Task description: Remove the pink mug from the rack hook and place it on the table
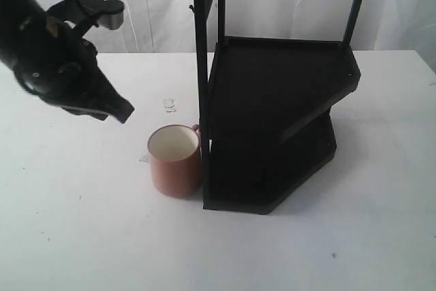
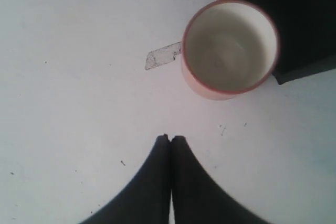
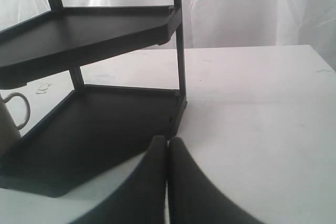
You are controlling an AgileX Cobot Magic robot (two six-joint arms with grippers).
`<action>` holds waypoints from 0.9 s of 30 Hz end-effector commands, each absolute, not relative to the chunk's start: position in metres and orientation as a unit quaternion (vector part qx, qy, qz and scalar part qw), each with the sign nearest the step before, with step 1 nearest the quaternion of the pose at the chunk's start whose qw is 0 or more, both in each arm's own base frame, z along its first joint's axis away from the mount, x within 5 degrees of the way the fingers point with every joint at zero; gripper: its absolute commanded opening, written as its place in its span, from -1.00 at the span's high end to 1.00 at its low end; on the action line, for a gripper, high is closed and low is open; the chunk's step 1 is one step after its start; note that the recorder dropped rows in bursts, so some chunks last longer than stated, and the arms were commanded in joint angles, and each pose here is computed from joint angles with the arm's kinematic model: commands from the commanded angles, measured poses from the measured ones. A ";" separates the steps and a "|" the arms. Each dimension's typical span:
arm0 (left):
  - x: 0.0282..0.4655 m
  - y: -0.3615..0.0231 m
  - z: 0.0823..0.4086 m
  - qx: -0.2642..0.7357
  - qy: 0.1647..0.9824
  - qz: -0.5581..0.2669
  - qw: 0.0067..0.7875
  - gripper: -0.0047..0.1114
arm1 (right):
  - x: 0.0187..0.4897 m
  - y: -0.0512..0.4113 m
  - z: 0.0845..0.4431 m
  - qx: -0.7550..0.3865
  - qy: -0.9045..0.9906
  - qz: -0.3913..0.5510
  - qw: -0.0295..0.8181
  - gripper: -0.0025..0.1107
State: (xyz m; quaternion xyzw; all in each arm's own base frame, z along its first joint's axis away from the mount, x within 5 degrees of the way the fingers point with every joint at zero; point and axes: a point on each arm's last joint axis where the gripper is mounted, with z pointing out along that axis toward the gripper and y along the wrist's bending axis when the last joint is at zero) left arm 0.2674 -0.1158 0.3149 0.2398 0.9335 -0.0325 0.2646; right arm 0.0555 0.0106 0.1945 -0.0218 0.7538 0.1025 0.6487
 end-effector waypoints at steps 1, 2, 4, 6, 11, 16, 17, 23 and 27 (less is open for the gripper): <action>0.229 -0.105 0.307 0.217 0.924 -0.072 0.308 0.92 | 0.055 0.010 0.193 -0.024 0.755 0.097 0.648 0.96; 0.220 -0.102 0.305 0.212 0.922 -0.081 0.315 0.92 | 0.055 0.010 0.193 -0.024 0.755 0.097 0.648 0.96; 0.203 -0.096 0.300 0.201 0.919 -0.098 0.326 0.92 | 0.055 0.010 0.193 -0.024 0.755 0.097 0.648 0.96; 0.185 -0.090 0.294 0.193 0.917 -0.110 0.331 0.92 | 0.055 0.010 0.193 -0.024 0.755 0.097 0.648 0.96; 0.145 -0.074 0.288 0.180 0.908 -0.129 0.355 0.92 | 0.055 0.010 0.193 -0.024 0.755 0.097 0.648 0.96; 0.115 -0.061 0.287 0.189 0.912 -0.129 0.340 0.92 | 0.055 0.010 0.193 -0.024 0.755 0.097 0.648 0.96; 0.110 -0.059 0.288 0.190 0.913 -0.129 0.336 0.92 | 0.055 0.010 0.193 -0.024 0.755 0.096 0.648 0.96; 0.102 -0.056 0.290 0.193 0.913 -0.129 0.336 0.92 | 0.055 0.010 0.193 -0.024 0.755 0.096 0.648 0.96; 0.102 -0.055 0.290 0.194 0.912 -0.126 0.339 0.92 | 0.055 0.010 0.193 -0.024 0.755 0.096 0.648 0.96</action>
